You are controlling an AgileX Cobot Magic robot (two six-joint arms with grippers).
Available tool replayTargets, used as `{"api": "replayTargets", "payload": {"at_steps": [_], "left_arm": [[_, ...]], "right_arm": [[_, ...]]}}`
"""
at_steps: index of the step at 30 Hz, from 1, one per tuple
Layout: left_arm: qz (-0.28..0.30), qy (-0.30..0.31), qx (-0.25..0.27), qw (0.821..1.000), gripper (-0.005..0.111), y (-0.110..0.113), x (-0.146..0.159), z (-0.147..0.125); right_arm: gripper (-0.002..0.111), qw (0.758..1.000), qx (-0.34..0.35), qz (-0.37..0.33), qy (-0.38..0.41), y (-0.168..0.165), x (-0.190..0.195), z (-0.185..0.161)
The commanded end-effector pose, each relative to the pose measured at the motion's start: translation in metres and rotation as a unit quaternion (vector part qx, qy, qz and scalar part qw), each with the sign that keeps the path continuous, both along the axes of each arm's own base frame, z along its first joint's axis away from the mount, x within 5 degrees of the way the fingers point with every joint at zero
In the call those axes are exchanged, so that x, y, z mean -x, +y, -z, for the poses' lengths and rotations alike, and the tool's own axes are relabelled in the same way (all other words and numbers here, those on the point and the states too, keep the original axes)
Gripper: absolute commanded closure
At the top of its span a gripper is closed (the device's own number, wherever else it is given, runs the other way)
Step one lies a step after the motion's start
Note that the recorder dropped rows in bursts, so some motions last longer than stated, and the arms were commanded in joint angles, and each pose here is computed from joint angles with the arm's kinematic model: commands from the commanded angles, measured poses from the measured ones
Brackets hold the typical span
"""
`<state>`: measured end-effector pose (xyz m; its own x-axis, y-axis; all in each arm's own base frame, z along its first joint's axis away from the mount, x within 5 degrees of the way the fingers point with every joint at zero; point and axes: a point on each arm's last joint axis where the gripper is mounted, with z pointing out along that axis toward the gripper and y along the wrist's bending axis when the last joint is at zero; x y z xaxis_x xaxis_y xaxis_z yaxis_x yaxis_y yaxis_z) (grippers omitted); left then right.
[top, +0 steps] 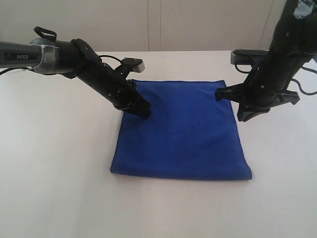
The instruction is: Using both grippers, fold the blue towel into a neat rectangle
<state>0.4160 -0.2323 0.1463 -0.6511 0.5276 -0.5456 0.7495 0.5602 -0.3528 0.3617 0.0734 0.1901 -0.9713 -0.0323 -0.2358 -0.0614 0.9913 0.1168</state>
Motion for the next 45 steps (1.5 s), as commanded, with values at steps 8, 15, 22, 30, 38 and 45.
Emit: {"api": "replayTargets", "payload": {"at_steps": [8, 15, 22, 30, 38, 45], "left_arm": [[0.001, 0.001, 0.006, 1.0, 0.107, -0.003, 0.002, -0.003], [-0.007, -0.008, 0.005, 1.0, 0.107, -0.002, -0.001, -0.003], [-0.021, -0.008, 0.02, 1.0, 0.107, -0.004, -0.002, -0.005], [-0.039, 0.009, 0.014, 0.999, 0.107, -0.001, -0.003, -0.004], [-0.045, 0.039, -0.046, 0.997, 0.107, 0.007, 0.002, 0.003], [-0.065, 0.051, -0.086, 0.993, 0.107, 0.014, 0.002, 0.005]], "right_arm": [[0.104, 1.0, -0.021, 0.005, -0.02, -0.003, 0.033, -0.026], [0.104, 0.999, -0.023, 0.009, -0.029, -0.007, 0.051, -0.034], [0.104, 0.999, -0.024, 0.012, -0.041, -0.009, 0.06, -0.032], [0.104, 0.999, -0.023, 0.013, -0.037, -0.009, 0.062, -0.028], [0.104, 0.999, -0.024, 0.014, -0.044, -0.009, 0.061, -0.028], [0.104, 0.998, -0.025, 0.016, -0.056, -0.009, 0.059, -0.029]]}}
